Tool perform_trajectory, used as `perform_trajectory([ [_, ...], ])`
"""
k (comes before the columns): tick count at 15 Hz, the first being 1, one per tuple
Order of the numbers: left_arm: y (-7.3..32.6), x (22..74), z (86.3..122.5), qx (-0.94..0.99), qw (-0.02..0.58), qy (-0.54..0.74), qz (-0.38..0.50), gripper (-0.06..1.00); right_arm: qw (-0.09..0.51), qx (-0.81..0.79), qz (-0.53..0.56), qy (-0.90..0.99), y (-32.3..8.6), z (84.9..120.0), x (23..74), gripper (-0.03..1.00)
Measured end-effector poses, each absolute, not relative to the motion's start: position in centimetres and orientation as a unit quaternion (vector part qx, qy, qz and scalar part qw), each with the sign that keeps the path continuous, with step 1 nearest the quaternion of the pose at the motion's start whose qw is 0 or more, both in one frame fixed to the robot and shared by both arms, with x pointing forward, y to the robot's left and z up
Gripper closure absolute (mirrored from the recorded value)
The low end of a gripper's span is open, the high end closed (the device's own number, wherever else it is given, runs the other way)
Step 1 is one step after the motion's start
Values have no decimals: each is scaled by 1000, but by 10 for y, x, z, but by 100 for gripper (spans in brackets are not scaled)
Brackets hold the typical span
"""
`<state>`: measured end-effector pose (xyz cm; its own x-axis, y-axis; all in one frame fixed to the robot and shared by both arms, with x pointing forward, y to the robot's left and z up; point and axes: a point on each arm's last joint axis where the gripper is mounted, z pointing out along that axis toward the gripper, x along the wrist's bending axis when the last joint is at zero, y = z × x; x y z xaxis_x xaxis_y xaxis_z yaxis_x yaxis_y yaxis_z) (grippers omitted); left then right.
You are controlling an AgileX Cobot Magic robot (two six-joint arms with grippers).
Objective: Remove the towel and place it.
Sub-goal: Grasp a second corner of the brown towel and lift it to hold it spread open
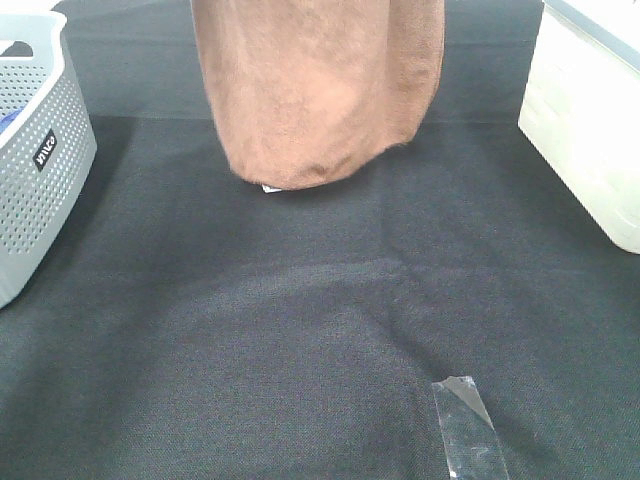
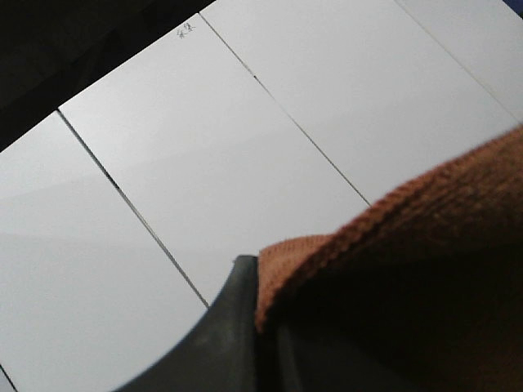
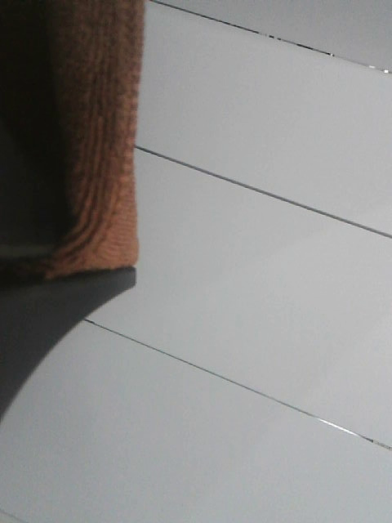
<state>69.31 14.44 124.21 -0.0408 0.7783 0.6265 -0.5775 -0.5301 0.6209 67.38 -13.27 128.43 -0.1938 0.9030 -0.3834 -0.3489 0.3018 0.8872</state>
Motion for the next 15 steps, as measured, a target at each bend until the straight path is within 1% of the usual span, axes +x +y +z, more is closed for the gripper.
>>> perform_trajectory([
  [4,144,718,1221,492,481,99,719,94,581,244,556,542,-129,1273,686,97],
  [6,152,730,1227,463,495,104,728,94,583,243,574,521,-133,1268,694,97],
  [9,152,742,1229,435,506,95,739,94,583,244,589,504,-136,1260,704,97],
  [12,151,755,1216,455,496,106,733,94,573,258,590,507,-137,1246,716,97],
  [15,153,765,1201,509,455,125,720,94,555,280,580,526,-137,1235,722,97],
])
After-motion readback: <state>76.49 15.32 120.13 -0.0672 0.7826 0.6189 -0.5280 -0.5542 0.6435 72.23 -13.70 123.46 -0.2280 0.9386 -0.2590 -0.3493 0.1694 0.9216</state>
